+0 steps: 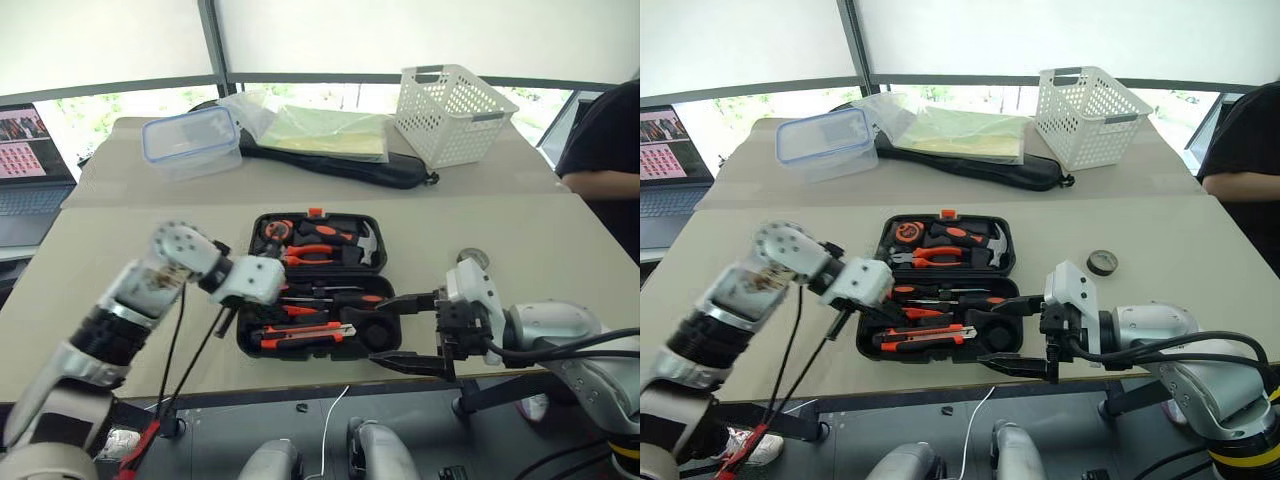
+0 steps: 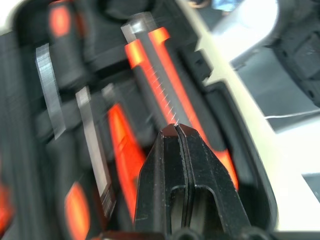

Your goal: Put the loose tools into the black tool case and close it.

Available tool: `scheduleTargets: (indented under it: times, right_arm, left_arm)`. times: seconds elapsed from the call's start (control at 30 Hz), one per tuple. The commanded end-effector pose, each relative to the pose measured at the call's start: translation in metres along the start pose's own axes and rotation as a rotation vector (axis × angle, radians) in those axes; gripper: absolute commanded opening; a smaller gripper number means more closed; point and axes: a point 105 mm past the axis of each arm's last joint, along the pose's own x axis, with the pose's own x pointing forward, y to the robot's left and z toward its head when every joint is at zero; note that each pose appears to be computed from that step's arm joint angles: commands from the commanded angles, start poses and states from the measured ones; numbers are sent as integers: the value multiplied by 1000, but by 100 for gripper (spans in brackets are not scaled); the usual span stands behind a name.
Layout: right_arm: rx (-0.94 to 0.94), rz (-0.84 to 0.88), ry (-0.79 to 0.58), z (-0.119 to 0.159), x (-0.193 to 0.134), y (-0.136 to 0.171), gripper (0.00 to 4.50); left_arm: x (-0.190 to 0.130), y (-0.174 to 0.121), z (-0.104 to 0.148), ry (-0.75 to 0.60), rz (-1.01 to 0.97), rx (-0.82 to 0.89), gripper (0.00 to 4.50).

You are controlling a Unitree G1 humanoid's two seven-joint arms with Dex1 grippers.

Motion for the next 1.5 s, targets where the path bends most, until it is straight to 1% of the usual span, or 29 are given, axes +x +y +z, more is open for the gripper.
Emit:
scheduleTargets:
  times: [0.03,0.13,0.27,0.43,0.6,0.77,0.87,0.97,1.13,1.2,1.27,1.37,1.47,1.5]
  right_arm:
    - [-52,-2,-5,8,-1,4,450]
    - [-44,-8,-3,6,-1,6,450]
    - [-39,-16,-5,5,-1,7,450]
    - [-34,-24,-6,4,-2,8,450]
    - [-32,-26,-7,4,-1,7,450]
    - [-34,-25,-6,6,-1,5,450]
    - [-33,-23,-5,6,-1,5,450]
    - [-33,-20,-7,7,-1,4,450]
    - [-48,-29,-16,12,-3,2,450]
    - [-52,-53,-28,18,-8,-2,450]
    - [-49,-98,-50,25,-19,-9,450]
    - [-21,-208,-65,31,-47,-23,450]
    - [17,-344,-47,29,-82,-37,450]
    - [40,-422,-24,23,-101,-46,450]
  left_arm:
    - [3,-2,-9,97,-36,130,3]
    - [10,-5,-14,111,-71,137,3]
    - [12,-12,-23,159,-113,176,3]
    - [12,-24,-26,158,-142,175,3]
    - [19,-32,-31,180,-165,194,3]
    - [24,-28,-34,193,-153,208,3]
    - [22,-21,-33,192,-128,198,3]
    - [12,-10,-26,144,-85,137,3]
    - [-11,3,-7,28,5,33,3]
    - [-25,4,5,-40,40,-26,3]
    - [-43,3,21,-136,70,-101,3]
    - [-71,-1,38,-272,113,-223,74]
    - [-98,1,46,-389,210,-337,180]
    - [-109,5,49,-449,278,-373,215]
